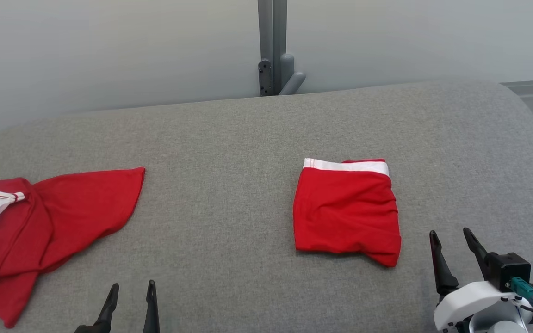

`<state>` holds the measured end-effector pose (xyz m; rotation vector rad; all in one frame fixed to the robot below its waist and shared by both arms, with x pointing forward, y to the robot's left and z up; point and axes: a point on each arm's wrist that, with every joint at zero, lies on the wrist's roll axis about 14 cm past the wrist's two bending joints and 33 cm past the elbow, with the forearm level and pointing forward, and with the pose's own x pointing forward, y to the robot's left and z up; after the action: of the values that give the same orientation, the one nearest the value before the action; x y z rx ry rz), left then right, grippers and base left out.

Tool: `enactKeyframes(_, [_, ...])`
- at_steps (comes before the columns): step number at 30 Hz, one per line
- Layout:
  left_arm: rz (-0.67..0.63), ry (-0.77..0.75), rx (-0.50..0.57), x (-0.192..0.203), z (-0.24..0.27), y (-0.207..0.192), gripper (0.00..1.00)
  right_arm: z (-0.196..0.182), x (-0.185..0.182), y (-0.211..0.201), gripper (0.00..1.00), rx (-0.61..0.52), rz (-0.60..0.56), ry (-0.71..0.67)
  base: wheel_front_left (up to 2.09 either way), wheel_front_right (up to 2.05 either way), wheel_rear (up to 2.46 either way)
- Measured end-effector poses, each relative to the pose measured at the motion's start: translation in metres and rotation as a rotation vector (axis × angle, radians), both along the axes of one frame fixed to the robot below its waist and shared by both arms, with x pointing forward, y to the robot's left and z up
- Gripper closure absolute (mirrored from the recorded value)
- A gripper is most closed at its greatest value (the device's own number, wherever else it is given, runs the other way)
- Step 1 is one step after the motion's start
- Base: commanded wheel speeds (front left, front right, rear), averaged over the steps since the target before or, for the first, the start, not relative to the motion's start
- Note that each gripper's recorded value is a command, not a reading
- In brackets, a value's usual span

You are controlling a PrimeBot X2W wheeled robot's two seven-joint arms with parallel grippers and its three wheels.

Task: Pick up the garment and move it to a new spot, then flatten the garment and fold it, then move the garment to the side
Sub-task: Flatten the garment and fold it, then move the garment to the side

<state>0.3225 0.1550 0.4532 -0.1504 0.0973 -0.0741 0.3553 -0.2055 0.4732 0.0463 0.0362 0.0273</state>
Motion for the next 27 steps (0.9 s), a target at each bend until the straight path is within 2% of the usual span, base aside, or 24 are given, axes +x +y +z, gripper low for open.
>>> enactKeyframes(11, [0.03, 0.007, 0.013, -0.007, -0.003, 0.011, 0.0, 0.004, 0.005, 0.013, 0.0, -0.006, 0.033, -0.014, 0.0, 0.0, 0.0])
enactKeyframes(16, [0.032, 0.012, 0.006, -0.006, -0.004, 0.011, 0.0, 0.026, 0.024, 0.016, 0.0, 0.169, 0.006, -0.074, 0.0, 0.0, 0.0])
enactKeyframes(21, [0.026, 0.026, 0.003, -0.003, -0.008, 0.008, 0.0, 0.025, 0.053, 0.029, 0.0, 0.313, 0.083, 0.114, 0.0, 0.0, 0.0])
enactKeyframes(27, [0.027, 0.02, -0.008, 0.012, -0.006, 0.005, 0.0, -0.014, 0.07, 0.02, 0.0, 0.248, 0.108, 0.379, 0.0, 0.0, 0.0])
